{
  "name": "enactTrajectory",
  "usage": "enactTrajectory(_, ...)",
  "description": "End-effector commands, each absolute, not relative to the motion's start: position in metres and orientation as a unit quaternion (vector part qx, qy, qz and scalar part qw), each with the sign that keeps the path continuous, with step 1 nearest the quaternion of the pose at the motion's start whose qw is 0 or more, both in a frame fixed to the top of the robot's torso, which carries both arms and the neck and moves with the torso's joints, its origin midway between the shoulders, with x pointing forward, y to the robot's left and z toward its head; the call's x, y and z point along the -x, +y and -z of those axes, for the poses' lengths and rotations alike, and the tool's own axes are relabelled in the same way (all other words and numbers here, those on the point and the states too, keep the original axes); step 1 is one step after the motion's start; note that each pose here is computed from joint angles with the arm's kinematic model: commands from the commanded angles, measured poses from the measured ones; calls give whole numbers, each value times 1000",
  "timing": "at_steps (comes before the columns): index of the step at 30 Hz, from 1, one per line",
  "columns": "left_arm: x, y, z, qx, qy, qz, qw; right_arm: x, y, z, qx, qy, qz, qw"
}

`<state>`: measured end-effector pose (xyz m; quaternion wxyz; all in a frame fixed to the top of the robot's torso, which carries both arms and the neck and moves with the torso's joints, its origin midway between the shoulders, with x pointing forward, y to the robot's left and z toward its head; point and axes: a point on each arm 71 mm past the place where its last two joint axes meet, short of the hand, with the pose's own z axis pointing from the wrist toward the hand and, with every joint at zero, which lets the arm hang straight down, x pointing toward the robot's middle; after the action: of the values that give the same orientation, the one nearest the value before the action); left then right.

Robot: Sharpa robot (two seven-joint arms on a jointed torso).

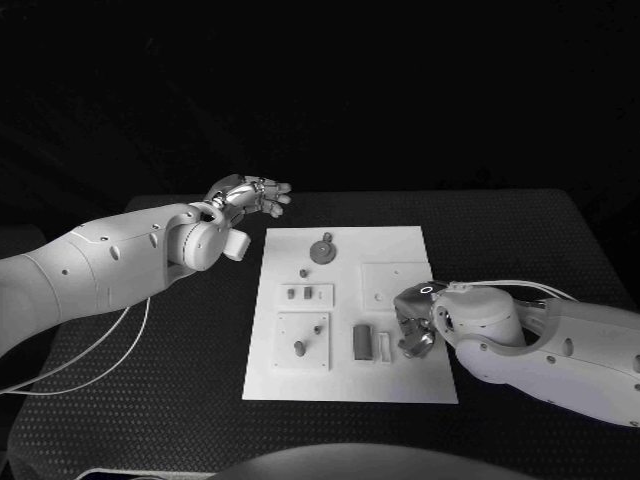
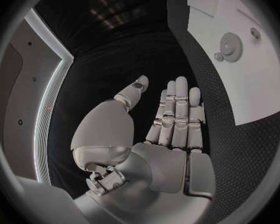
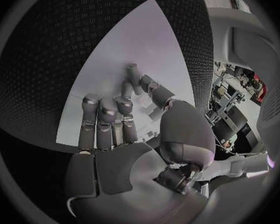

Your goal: Assemble the parts on the task board

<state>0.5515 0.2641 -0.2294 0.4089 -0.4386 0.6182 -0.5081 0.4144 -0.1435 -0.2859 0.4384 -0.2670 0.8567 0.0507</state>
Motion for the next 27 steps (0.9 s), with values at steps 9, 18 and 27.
enactTrajectory(9, -551, 261, 228, 430, 621, 514, 406, -415, -153, 293, 270, 850, -36, 450)
enactTrajectory(18, -551, 260, 228, 430, 623, 514, 405, -415, -161, 292, 185, 871, -80, 447)
enactTrajectory(27, -551, 262, 228, 429, 623, 512, 407, -415, -165, 285, 98, 904, -117, 400)
